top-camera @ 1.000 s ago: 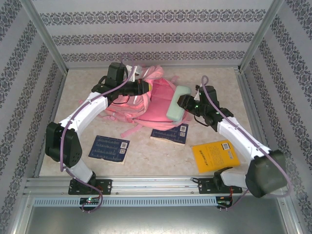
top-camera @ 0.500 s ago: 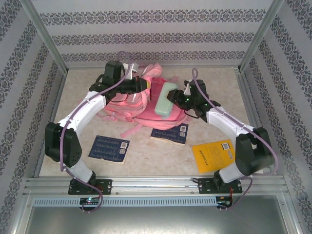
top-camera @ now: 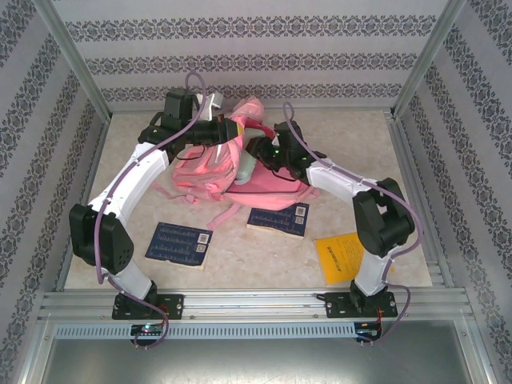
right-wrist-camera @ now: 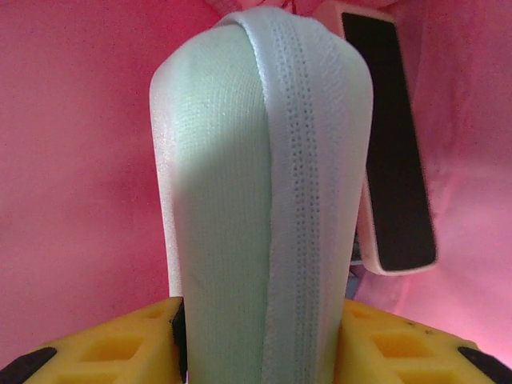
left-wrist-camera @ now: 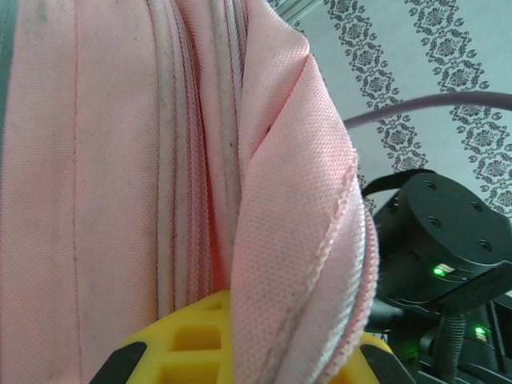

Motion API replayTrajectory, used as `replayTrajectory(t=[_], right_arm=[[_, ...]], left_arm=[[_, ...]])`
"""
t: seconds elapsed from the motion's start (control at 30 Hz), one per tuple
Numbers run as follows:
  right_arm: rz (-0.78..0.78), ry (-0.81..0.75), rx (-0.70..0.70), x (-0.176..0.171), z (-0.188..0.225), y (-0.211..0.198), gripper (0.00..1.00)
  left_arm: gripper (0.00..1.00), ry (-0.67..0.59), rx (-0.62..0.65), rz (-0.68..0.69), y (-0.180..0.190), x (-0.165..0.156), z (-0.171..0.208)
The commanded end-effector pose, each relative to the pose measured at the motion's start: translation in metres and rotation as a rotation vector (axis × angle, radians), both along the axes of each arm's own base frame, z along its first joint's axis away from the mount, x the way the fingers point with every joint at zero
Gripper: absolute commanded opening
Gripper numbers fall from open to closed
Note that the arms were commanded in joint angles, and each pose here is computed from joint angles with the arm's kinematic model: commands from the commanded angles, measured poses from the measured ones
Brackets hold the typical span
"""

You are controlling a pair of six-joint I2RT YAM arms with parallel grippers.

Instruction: Pack the student bag

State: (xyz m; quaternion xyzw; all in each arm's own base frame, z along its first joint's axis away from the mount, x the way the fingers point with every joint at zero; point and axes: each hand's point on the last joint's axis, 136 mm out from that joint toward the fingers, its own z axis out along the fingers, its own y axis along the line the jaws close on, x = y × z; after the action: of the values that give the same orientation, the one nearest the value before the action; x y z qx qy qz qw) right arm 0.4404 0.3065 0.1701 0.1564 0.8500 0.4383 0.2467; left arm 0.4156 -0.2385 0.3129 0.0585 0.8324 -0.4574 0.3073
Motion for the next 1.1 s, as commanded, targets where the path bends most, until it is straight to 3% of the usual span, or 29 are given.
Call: replayTrajectory(t=[0.0, 0.17, 0.37, 0.5, 0.6, 0.8, 1.07], right_arm=[[-0.033, -0.006, 0.052, 0.016, 0.008, 0.020, 0.46], [0.004, -0.004, 0.130, 0.025, 0.005, 0.068, 0.47], [-0.064, 0.000, 0.075, 0.023, -0.023, 0.110, 0.53], [-0.061, -0.006, 0.100, 0.030, -0.041, 0.135, 0.64], [0.018, -0.075, 0.085, 0.035, -0.031, 0.153, 0.77], [0.017, -0.160, 0.049, 0.030, -0.007, 0.126, 0.93], [-0.031, -0.266, -0.104, 0.005, 0.012, 0.057, 0.98]], left_arm=[[0.00, -0.223, -0.080, -0.083, -0.008, -0.004, 0.071], [0.00, -0.208, -0.100, -0.100, -0.013, 0.001, 0.067], [0.00, -0.186, -0.116, -0.111, -0.016, 0.005, 0.060], [0.00, -0.176, -0.118, -0.112, -0.017, 0.008, 0.055], [0.00, -0.166, -0.102, -0.098, -0.015, 0.011, 0.047], [0.00, -0.101, -0.091, -0.004, 0.005, 0.029, 0.018], [0.00, -0.044, -0.066, 0.047, 0.012, 0.045, -0.010]])
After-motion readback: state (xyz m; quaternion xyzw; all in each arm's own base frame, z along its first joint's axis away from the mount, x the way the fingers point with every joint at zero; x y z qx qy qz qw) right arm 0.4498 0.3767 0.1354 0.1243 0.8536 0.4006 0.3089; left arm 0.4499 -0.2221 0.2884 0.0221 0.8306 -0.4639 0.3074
